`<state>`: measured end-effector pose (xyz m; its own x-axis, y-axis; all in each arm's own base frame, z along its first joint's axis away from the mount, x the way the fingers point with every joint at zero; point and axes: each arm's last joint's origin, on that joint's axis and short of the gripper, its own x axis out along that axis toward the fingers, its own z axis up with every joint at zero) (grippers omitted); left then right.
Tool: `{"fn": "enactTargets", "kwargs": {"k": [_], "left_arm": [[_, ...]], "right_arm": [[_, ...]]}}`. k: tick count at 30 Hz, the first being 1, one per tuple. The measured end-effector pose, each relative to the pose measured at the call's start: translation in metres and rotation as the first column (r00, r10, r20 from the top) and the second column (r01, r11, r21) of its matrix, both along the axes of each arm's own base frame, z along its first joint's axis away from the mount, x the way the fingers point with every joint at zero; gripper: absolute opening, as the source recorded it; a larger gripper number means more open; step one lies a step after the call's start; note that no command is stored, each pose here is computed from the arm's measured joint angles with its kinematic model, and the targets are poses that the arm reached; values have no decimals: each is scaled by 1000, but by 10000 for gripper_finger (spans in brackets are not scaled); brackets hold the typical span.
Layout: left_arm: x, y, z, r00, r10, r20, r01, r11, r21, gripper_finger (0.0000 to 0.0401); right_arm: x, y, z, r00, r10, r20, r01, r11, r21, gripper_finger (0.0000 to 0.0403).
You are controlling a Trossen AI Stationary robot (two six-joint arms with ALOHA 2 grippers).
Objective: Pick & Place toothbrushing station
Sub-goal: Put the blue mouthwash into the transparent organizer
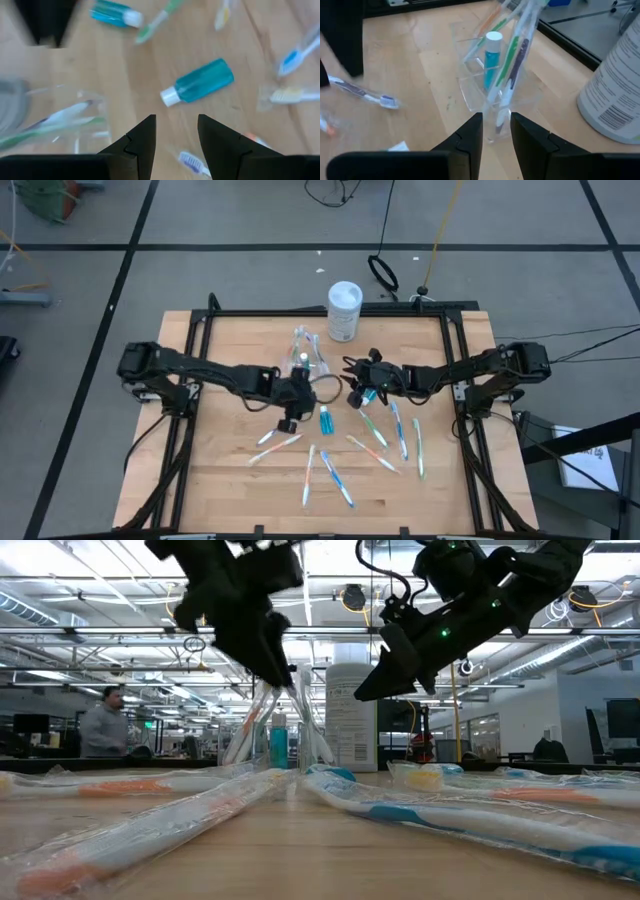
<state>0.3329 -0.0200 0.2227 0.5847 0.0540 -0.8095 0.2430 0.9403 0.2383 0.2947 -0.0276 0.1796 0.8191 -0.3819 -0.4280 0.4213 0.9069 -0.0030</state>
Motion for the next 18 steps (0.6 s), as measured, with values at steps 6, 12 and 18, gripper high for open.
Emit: {"fn": "enactTargets", "kwargs": {"k": [6, 12, 18], "left_arm": [[25, -1, -41, 991, -130, -34, 133, 985, 105, 152], [35, -6, -75, 936, -322, -139, 346, 913, 216, 158], [41, -11, -92, 912, -354, -207, 408, 834, 372, 187]], "right_arm": [[-1, -2, -1, 1000, -5, -15, 5, 1000, 1, 91], [-1, -2, -1, 1000, -5, -17, 5, 1000, 1, 91], [-1, -2, -2, 1000, -5, -18, 5, 1000, 1, 91]]}}
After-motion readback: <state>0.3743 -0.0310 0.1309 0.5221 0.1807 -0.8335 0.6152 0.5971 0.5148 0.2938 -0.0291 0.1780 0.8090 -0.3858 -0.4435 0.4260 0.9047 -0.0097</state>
